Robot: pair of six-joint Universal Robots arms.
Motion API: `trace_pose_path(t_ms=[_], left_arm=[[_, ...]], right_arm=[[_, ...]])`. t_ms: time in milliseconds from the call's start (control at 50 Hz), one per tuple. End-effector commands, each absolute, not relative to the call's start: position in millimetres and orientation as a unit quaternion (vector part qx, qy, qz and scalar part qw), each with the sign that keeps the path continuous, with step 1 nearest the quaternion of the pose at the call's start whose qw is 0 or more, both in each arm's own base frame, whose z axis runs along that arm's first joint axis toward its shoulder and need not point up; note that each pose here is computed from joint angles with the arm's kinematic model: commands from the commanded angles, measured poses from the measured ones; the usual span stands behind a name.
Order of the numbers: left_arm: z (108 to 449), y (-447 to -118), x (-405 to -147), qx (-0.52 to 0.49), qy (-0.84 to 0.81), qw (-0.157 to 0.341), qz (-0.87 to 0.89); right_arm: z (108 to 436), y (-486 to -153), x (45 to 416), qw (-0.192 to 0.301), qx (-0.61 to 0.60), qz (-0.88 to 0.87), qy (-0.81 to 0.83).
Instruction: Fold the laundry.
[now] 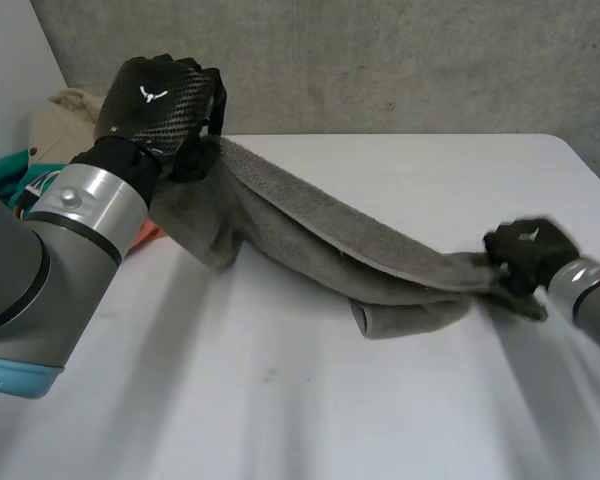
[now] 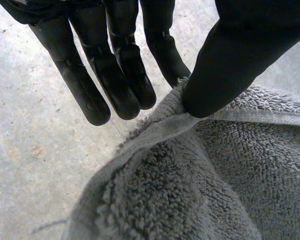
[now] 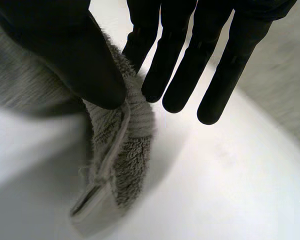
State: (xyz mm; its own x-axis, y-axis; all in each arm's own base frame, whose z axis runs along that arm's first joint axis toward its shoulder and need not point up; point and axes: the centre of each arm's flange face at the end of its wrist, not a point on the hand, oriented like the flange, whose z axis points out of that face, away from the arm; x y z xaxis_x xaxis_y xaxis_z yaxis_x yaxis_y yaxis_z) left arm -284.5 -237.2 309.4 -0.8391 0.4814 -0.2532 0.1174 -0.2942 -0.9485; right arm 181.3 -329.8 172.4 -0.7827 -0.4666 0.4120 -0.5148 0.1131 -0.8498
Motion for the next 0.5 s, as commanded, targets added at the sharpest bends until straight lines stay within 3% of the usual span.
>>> trace_pose_path(t_ms=[20,160,260,420,500], left_arm=[[299.6,-232.2,-276.2,-0.268,-0.618,0.109,0.731],[274.0,-231.1,-260.0,-0.287,-0.678,0.079,0.672],[248.9,-234.0,-259.5,-0.32,-0.694,0.054,0.642],[223.3,-272.6,-275.1,-0.359,-0.677,0.017,0.642],[229.5,-306.6,-290.4,-0.345,-0.642,0.014,0.684]], right_arm=[[290.0,-301.2,172.1,0.059,0.32,0.652,-0.684],[323.9,-298.5,131.7,0.095,0.318,0.581,-0.743],[319.4,-289.2,129.1,0.105,0.376,0.534,-0.75],[258.8,-328.8,133.9,0.056,0.361,0.502,-0.784],[246.4,-354.5,147.6,0.07,0.357,0.541,-0.758]])
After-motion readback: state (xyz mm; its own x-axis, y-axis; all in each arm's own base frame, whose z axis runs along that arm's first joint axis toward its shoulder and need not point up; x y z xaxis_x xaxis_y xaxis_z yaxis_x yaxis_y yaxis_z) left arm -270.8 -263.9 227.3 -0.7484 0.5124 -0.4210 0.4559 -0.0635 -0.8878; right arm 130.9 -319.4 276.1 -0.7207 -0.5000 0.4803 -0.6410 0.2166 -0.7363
